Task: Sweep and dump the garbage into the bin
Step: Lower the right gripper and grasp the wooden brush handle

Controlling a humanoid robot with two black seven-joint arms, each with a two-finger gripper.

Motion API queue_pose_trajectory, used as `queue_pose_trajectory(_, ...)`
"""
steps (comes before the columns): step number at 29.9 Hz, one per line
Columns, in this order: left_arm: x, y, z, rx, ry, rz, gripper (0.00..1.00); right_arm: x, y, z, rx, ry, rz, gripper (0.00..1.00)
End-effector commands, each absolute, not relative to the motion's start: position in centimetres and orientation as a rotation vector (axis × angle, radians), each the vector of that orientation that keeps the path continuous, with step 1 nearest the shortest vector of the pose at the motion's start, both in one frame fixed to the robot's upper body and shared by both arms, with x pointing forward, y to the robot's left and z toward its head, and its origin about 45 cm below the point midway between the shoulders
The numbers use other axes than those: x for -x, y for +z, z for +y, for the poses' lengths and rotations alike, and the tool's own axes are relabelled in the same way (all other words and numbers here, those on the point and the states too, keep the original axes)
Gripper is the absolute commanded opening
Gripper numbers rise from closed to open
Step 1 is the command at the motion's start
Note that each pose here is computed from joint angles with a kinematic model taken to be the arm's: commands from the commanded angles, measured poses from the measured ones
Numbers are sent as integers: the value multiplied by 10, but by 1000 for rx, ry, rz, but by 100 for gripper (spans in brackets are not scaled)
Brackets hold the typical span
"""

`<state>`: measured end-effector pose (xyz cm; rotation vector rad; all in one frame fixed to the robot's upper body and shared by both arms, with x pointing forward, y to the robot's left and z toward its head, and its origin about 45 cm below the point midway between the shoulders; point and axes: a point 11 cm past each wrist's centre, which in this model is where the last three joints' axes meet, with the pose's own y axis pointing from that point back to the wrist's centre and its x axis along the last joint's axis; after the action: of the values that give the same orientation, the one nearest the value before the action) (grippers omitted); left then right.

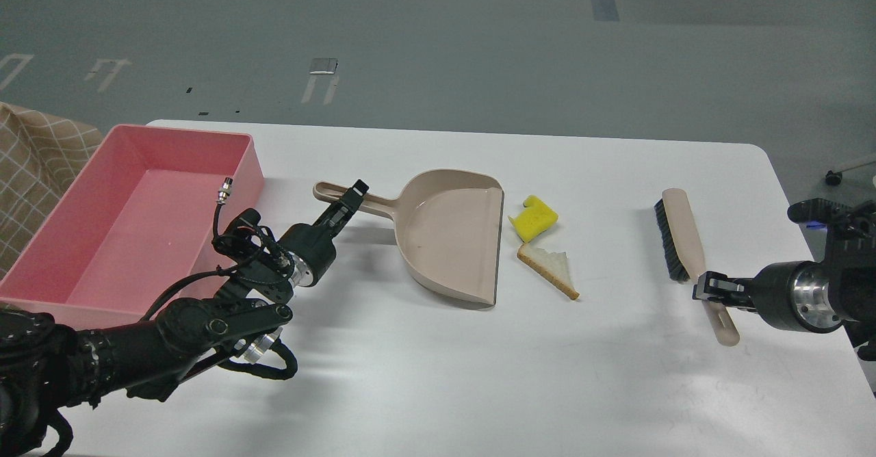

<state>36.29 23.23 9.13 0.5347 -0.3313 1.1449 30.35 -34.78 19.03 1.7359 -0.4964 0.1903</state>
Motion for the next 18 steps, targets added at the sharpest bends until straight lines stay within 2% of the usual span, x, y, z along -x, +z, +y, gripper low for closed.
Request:
queue_pose_trajectory(1, -363, 91, 232, -535, 1145, -331, 0, -303, 190, -348, -1737, 189, -496, 12)
queue_pose_trajectory(3, -363, 91, 232, -535, 1145, -331, 0, -304, 190, -347, -1738, 189, -497, 4)
queue_pose_trajectory(5, -363, 91, 232, -534, 1144, -331, 0, -304, 192, -346, -1743, 191, -500, 0)
queue_pose_trajectory(13, -363, 92, 231, -533, 1144, -332, 0, -315, 210, -328, -1799, 248, -525, 0)
queue_pose_trajectory(18, -363, 92, 231, -533, 1144, -332, 0, -304, 212, -307, -1893, 207, -492, 0)
